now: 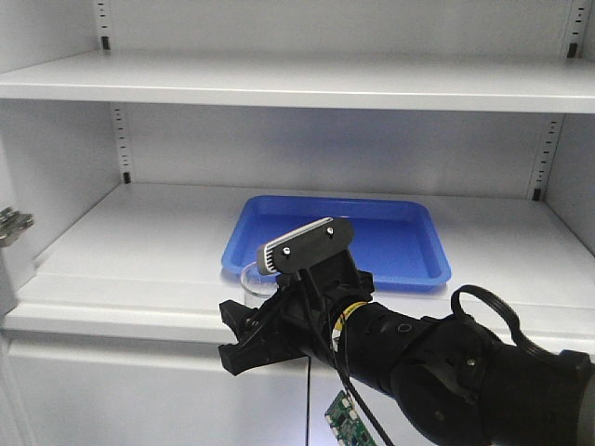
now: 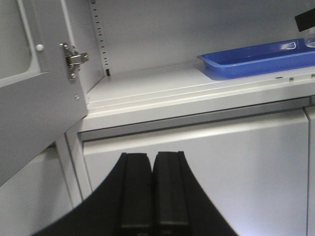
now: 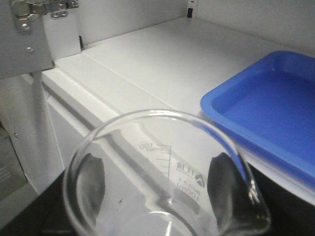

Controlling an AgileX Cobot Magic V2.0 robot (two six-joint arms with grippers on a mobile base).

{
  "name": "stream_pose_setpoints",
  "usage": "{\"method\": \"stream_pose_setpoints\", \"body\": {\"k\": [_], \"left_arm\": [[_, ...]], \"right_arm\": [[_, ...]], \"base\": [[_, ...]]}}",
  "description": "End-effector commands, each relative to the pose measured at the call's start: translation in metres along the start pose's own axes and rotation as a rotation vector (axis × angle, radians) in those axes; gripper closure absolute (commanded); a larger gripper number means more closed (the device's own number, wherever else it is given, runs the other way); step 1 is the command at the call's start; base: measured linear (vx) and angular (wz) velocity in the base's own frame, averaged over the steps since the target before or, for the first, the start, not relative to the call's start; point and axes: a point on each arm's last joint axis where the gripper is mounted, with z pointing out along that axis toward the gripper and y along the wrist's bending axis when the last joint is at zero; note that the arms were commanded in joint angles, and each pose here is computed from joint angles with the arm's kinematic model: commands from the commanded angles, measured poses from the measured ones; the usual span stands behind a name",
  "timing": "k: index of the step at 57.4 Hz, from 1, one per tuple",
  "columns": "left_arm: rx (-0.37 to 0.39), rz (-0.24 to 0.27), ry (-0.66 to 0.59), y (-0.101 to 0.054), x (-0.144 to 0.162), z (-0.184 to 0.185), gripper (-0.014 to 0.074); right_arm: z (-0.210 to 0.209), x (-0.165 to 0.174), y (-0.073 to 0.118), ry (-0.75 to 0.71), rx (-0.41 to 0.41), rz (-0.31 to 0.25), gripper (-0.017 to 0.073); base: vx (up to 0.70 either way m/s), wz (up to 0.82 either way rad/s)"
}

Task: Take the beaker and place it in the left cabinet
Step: 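Carry the beaker with the right gripper over the blue tray on the shelf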

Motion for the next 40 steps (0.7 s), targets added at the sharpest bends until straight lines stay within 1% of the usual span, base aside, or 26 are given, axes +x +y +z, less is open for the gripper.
{"method": "stream_pose_setpoints", "body": {"k": [1, 23, 40], "left_arm": [[-0.007, -0.006, -0.077, 0.0, -0.0026, -0.0013, 0.0592], [-0.007, -0.006, -0.077, 0.0, -0.0026, -0.0013, 0.0592], [-0.007, -0.006, -0.077, 0.0, -0.0026, -0.0013, 0.0592]], "right_arm": [[-0.0145, -0.0337, -0.003, -0.163, 0.01, -0.003, 0.0568], [-0.0145, -0.0337, -0.003, -0.163, 0.01, -0.003, 0.0568], [-0.0145, -0.0336, -0.003, -0.162, 0.01, -0.003, 0.0568]], "base": [[0.27, -0.15], [0.25, -0.15], [0.16, -0.11]]}}
